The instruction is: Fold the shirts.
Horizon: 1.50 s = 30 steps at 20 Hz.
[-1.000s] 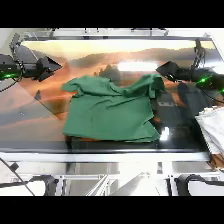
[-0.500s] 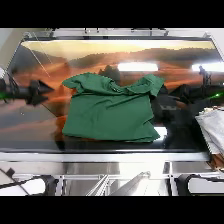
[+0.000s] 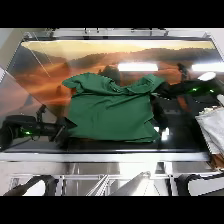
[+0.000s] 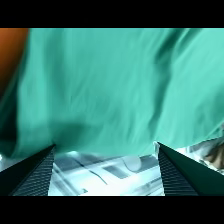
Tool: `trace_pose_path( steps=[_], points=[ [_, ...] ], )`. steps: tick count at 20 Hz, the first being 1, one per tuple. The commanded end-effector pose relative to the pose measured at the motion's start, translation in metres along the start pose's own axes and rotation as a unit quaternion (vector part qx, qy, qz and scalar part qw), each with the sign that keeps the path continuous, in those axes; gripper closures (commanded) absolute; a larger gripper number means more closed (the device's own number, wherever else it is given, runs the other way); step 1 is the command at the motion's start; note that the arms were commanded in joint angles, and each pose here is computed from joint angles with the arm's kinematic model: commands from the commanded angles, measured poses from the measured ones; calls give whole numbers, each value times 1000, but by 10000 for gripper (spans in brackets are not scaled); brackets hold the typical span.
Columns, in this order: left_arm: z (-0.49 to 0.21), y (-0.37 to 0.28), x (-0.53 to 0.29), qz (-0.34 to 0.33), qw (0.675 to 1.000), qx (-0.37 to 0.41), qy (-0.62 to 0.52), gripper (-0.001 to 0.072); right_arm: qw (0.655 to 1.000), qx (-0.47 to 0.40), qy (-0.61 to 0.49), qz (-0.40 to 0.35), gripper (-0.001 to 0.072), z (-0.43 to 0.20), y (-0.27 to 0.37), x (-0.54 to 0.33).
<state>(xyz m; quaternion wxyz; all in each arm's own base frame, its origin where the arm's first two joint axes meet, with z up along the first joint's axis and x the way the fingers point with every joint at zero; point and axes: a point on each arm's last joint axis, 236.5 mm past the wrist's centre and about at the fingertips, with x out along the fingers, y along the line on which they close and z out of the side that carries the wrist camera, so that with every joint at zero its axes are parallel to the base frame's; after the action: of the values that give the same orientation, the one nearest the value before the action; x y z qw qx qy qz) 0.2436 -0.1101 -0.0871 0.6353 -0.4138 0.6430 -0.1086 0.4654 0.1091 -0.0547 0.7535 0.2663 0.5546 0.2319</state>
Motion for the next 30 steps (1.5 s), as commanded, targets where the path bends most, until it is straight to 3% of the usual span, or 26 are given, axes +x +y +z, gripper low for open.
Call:
trace_pose_path(
  steps=[1,4,5,6,7,8,9,13,15,18,24,27,30],
  points=[
    [-11,12,16,23,999,-24,-15,-1,1000,-6,17,11,216,19,22,50],
    [5,11,22,32,999,-23,-18,15,999,12,19,31,216,32,31,76],
    [10,9,25,34,999,-20,-12,15,999,18,17,40,246,35,32,80],
    [14,5,30,36,999,-16,-4,17,999,24,16,46,367,36,33,82],
    [19,3,34,39,999,-12,1,162,998,26,16,47,511,36,32,83],
    [24,0,37,39,999,-8,7,521,998,26,14,46,667,37,31,82],
    [32,-3,38,41,999,3,8,698,999,28,9,46,687,41,29,77],
    [94,-29,2,38,997,46,-55,700,999,27,-28,25,689,65,7,24],
    [138,-39,-33,50,989,77,-115,700,999,40,6,-16,689,48,-19,-8],
    [196,-55,-75,79,974,127,-170,700,991,75,89,-59,690,-13,-40,-42],
    [260,-88,-60,108,964,225,-96,699,976,141,154,-66,689,-176,11,-53],
    [279,-83,-60,163,948,264,-65,699,971,173,145,-85,688,-251,24,-49],
    [281,-78,-49,184,943,276,-28,700,970,204,116,-58,688,-276,36,-47]
  ],
)
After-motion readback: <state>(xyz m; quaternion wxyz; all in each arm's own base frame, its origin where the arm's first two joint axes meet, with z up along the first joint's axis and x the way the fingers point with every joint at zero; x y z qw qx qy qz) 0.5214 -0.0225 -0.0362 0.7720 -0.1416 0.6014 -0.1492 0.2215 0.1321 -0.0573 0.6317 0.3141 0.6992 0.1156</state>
